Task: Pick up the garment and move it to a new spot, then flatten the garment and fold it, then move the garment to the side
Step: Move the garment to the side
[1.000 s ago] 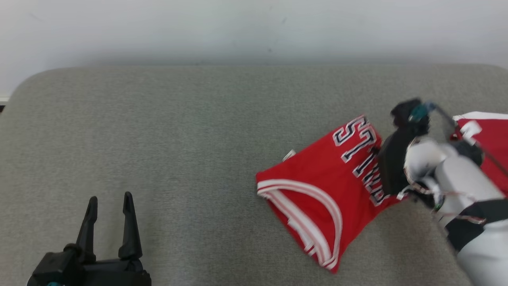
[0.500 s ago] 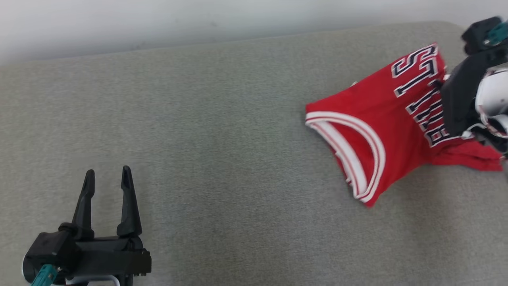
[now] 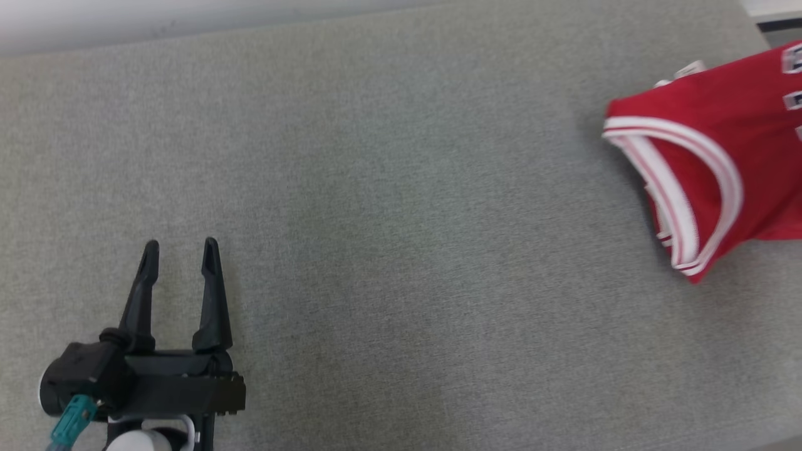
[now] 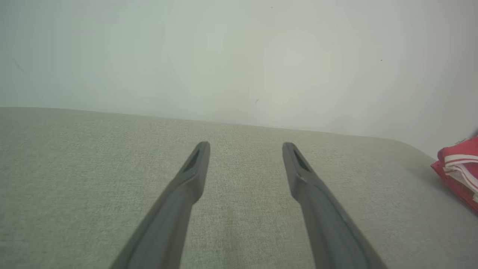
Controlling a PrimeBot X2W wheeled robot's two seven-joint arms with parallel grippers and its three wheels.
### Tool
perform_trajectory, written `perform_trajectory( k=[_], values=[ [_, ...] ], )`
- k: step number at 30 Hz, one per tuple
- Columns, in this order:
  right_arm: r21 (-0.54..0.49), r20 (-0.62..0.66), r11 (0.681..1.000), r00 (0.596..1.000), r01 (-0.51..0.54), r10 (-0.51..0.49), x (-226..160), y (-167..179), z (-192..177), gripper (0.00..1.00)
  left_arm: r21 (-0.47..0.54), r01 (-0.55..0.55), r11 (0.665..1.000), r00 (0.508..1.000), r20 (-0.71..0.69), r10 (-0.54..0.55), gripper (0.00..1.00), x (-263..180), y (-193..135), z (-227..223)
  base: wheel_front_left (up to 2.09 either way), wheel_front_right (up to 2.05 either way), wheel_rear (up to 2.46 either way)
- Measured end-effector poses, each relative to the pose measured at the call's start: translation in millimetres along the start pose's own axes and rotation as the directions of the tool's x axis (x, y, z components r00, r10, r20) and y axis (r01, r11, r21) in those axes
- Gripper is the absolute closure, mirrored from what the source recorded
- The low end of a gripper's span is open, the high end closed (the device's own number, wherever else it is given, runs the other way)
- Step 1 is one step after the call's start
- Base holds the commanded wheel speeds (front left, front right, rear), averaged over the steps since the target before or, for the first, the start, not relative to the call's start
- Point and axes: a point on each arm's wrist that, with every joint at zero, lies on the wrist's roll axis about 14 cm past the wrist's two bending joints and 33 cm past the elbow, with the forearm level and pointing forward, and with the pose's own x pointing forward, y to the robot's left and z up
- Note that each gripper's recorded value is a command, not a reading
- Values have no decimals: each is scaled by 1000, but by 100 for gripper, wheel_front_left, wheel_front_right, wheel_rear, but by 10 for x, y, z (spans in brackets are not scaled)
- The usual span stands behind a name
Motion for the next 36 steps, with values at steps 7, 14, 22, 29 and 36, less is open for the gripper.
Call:
perform_trajectory(
  k=[7,14,22,29,36],
  values=[
    [47,-12,989,990,140,-140,276,-327,-139,100,32,-8,999,1000,-12,9,0,83,116,-98,0,0,0],
    [103,-58,984,989,144,-138,527,-96,-353,0,57,-15,998,999,-39,17,0,149,224,-251,0,0,0],
    [160,-58,979,991,127,-119,508,127,-507,0,69,-3,998,999,-38,6,0,180,207,-240,0,0,0],
    [193,220,981,975,-33,-11,171,529,-116,0,59,-8,998,999,-35,10,0,-14,160,-94,0,0,0],
    [191,517,950,848,-246,115,-448,1009,77,0,58,-47,997,999,-22,49,0,-314,212,102,0,0,0]
  ],
)
